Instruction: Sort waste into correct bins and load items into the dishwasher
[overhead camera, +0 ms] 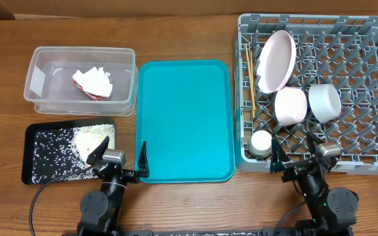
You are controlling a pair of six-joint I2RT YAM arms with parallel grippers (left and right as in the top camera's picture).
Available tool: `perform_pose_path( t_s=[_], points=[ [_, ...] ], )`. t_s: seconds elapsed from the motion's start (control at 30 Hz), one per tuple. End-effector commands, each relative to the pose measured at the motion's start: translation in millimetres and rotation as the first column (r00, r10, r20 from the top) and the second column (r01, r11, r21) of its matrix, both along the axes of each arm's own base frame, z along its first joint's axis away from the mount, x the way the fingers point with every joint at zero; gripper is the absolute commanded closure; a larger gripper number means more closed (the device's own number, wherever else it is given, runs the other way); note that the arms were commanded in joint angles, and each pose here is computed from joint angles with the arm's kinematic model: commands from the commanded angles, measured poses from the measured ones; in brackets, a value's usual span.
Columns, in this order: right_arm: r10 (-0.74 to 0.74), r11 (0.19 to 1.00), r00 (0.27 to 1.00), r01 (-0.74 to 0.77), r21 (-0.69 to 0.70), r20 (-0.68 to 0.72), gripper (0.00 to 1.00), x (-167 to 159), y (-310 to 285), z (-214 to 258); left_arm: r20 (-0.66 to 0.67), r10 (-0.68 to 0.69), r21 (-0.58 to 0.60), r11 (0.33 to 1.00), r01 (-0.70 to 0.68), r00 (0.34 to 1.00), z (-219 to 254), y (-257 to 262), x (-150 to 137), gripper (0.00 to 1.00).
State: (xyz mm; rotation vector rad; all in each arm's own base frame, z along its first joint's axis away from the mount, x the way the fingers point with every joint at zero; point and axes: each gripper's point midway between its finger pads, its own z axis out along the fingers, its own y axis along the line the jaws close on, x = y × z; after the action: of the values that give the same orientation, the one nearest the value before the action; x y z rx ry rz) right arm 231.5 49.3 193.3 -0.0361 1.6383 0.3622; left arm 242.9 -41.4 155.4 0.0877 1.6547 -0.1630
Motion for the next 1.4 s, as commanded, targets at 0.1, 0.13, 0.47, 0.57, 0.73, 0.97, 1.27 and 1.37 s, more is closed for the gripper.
perform_pose_path(
  t_s=[0.1, 0.13, 0.47, 0.57, 0.73, 0.97, 1.27, 1.37],
  points=[
    [-0.018, 1.0, 0.998, 0.018, 0.001, 0.064, 0.0, 9.9, -2.8, -16.3, 0.007, 0.001, -0.02, 1.0, -0.001, 1.0, 1.2, 0.4, -0.2, 0.0],
    [-0.02, 1.0, 0.998, 0.02, 0.001, 0.06, 0.0, 10.0, -3.2, -17.3, 0.007, 0.001, -0.02, 1.0, -0.001, 1.0, 1.2, 0.4, -0.2, 0.0],
    [-0.021, 1.0, 0.999, 0.021, 0.0, 0.05, 0.0, 10.1, -3.3, -19.7, 0.007, 0.001, -0.02, 1.0, -0.001, 1.0, 1.2, 0.4, -0.2, 0.0],
    [-0.021, 1.0, 0.999, 0.021, 0.0, 0.05, 0.0, 10.1, -3.3, -19.7, 0.007, 0.001, -0.02, 1.0, -0.001, 1.0, 1.2, 0.4, -0.2, 0.0],
    [-0.021, 1.0, 0.999, 0.021, 0.0, 0.05, 0.0, 10.1, -3.3, -19.7, 0.007, 0.001, -0.02, 1.0, -0.001, 1.0, 1.2, 0.4, -0.2, 0.0],
    [-0.021, 1.0, 0.999, 0.021, 0.0, 0.05, 0.0, 10.1, -3.3, -19.7, 0.007, 0.001, -0.02, 1.0, -0.001, 1.0, 1.2, 0.4, -0.2, 0.0],
    [-0.021, 1.0, 0.999, 0.021, 0.0, 0.05, 0.0, 10.1, -3.3, -19.7, 0.007, 0.001, -0.02, 1.0, -0.001, 1.0, 1.2, 0.4, -0.2, 0.0],
    [-0.021, 1.0, 0.999, 0.021, 0.0, 0.05, 0.0, 10.1, -3.3, -19.7, 0.007, 0.001, -0.02, 1.0, -0.001, 1.0, 1.2, 0.4, -0.2, 0.0]
  ],
)
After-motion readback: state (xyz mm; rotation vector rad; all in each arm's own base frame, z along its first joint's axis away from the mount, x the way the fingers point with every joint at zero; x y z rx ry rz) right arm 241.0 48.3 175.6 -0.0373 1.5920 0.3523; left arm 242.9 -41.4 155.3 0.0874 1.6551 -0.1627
